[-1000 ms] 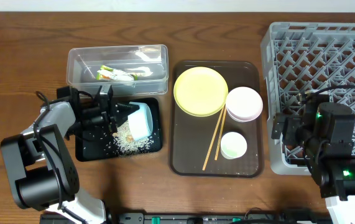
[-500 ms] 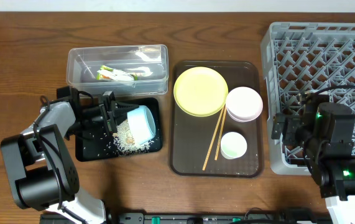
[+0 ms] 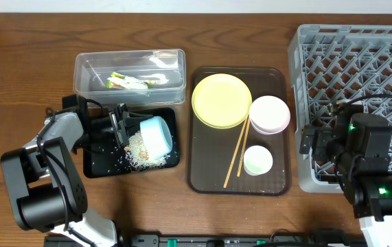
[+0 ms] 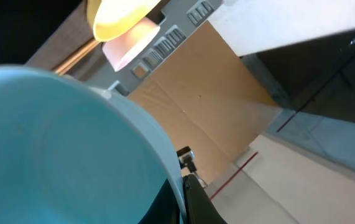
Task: Sort waste into correct bins and load items into the dishwasher rack
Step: 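Move the blue bowl over the black tray and tip the rice out, then carry the empty blue bowl back and set it on the yellow plate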
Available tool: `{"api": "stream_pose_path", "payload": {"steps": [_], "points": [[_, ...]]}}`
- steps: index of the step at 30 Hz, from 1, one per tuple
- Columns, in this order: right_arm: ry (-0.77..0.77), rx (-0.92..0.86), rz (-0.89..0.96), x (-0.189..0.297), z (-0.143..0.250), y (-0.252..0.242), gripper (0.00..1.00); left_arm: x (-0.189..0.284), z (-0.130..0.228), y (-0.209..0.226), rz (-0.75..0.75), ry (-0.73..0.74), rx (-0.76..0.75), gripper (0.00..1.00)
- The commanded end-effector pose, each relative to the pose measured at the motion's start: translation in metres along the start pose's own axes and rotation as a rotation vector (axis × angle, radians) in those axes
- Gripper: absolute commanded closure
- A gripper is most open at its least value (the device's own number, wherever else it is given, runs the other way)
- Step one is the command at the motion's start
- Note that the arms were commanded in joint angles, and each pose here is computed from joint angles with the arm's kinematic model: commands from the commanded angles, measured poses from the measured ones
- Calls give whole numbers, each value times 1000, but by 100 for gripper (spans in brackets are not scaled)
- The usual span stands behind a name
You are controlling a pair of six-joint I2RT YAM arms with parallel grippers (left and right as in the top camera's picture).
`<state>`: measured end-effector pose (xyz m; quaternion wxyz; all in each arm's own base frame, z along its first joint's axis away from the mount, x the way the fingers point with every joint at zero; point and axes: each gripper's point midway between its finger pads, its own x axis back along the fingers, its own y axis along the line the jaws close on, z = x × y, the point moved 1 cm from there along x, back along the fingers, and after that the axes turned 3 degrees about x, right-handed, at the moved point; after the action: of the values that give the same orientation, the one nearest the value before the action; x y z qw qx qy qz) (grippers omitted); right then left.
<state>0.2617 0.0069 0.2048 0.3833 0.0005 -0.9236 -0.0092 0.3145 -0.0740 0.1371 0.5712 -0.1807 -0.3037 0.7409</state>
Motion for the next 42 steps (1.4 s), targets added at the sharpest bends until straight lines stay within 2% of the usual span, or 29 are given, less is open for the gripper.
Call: {"api": "stream_pose_path", "payload": {"steps": [1,5,11,15,19,25,31,37,42], "points": [[-17,-2,-8,4,-5,2,1,1,6,-5,20,14,-172,94],[-18,-2,-8,4,-6,2,1,-4,21,-11,-22,0,-442,94],[-19,-2,-7,4,-6,2,1,-20,21,-2,-374,-224,-732,94],[-19,-2,-7,4,-6,2,1,-46,28,-19,-552,-388,-1065,94],[-18,-2,-8,4,-6,2,1,-84,43,-39,-635,-519,-1384,94],[-18,-2,-8,4,-6,3,1,-143,60,-44,-660,-577,-1688,94],[-18,-2,-8,4,-6,3,1,-196,42,-21,-692,-549,-1797,94],[-18,-2,-7,4,-6,2,1,-219,-5,12,-765,-505,-1767,94],[-18,-2,-8,4,-6,3,1,-220,-27,32,-834,-479,-1731,94]]}}
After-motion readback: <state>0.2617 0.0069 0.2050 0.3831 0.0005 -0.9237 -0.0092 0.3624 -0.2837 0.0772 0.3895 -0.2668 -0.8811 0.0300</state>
